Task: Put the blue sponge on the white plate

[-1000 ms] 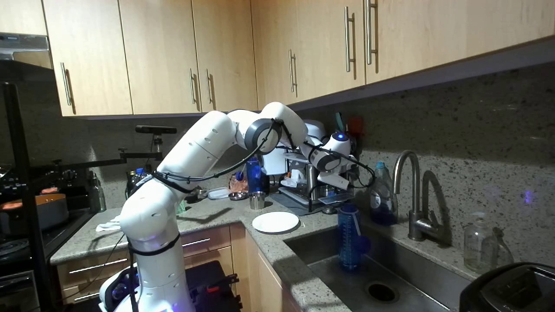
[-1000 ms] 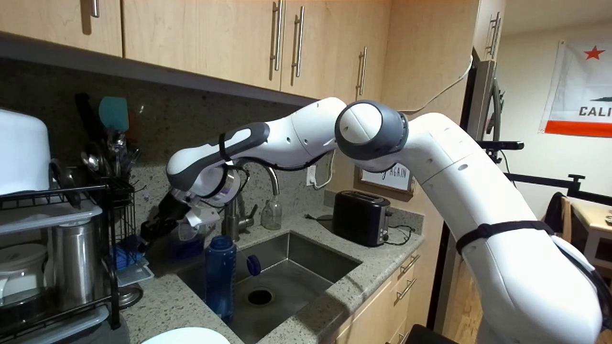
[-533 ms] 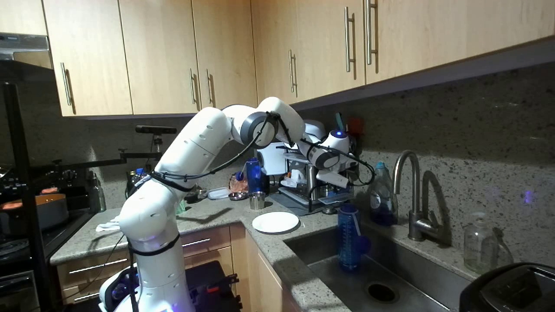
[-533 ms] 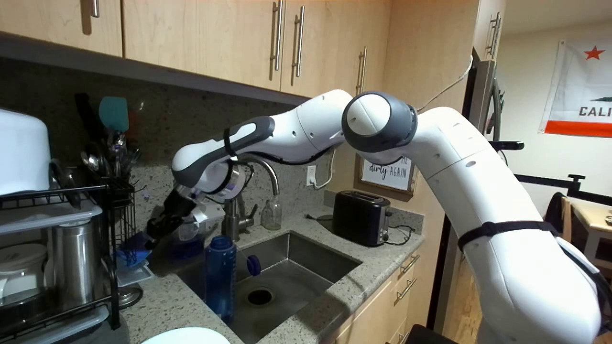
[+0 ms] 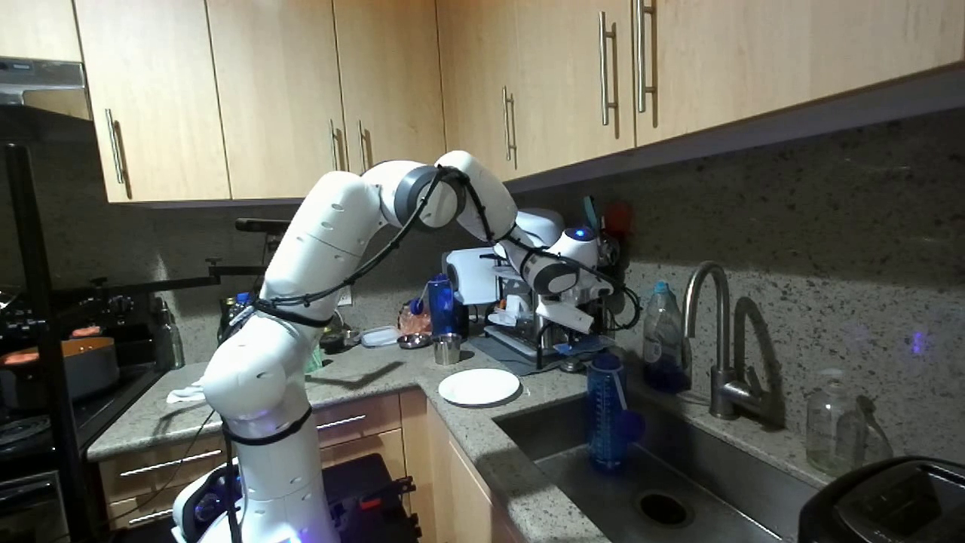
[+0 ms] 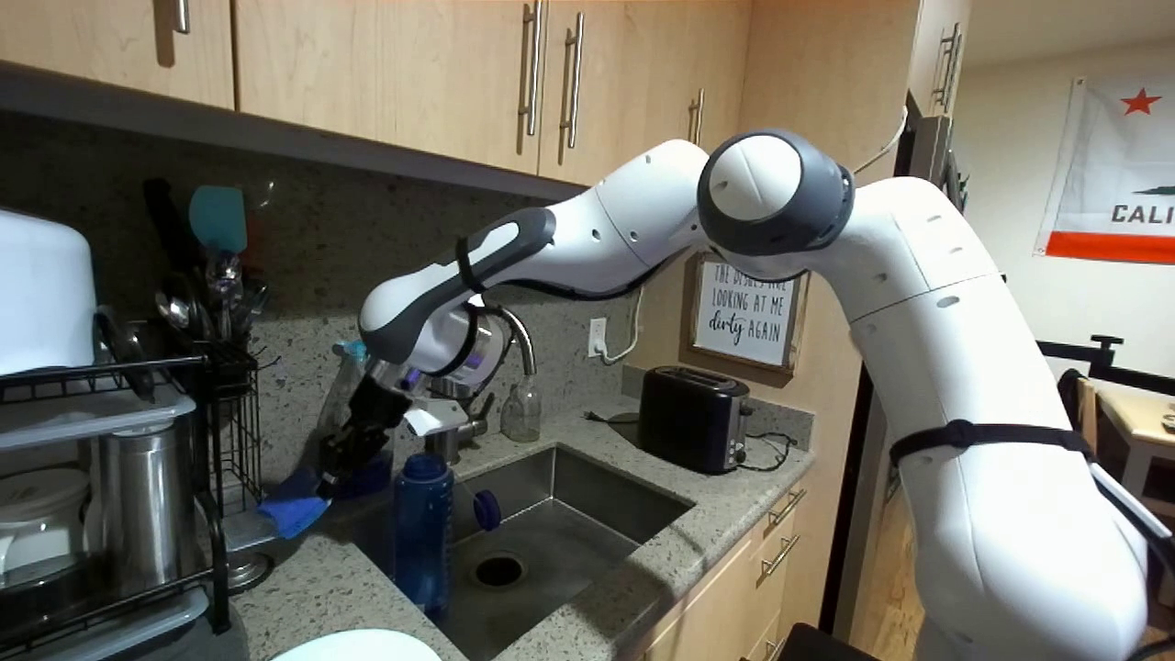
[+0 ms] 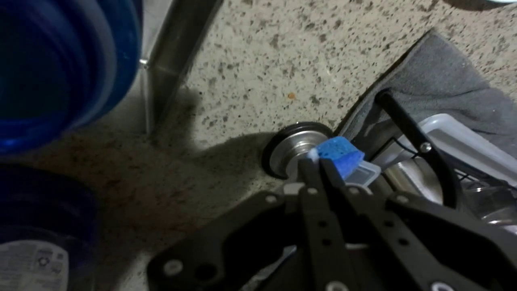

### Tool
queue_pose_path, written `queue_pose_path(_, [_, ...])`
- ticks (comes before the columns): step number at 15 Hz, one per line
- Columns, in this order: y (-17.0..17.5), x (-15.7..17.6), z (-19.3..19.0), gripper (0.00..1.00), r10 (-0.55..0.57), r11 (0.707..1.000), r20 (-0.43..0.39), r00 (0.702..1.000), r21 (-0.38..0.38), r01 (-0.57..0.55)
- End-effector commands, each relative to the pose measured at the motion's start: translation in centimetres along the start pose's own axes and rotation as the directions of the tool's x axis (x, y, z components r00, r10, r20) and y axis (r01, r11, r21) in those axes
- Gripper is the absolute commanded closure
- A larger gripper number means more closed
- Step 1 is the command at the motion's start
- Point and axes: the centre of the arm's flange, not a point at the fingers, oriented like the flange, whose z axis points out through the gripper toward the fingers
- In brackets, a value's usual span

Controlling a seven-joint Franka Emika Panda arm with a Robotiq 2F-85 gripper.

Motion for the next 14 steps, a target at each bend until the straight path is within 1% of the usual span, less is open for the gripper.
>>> queue_pose_path(1, [-3.7,-4.6,-3.3,0.99,-0.008,1.0,-0.001,1.0,0.007,0.008])
queue_pose_path(7, [-7.5,-9.2,-4.3,0.99,0.016,0.997,0.039,0.999,0.069,-0.018])
queue_pose_path(9, [-8.4,-10.6,-4.2,0.99,0.017,0.995,0.038,0.999,0.099,-0.02])
queue_pose_path(11, [-9.1,-12.3,-4.1,0.99,0.053,0.99,0.037,0.998,0.131,-0.057])
queue_pose_path(14, [-10.3,-14.6,-3.7,0.99,0.083,0.984,0.043,0.996,0.157,-0.089])
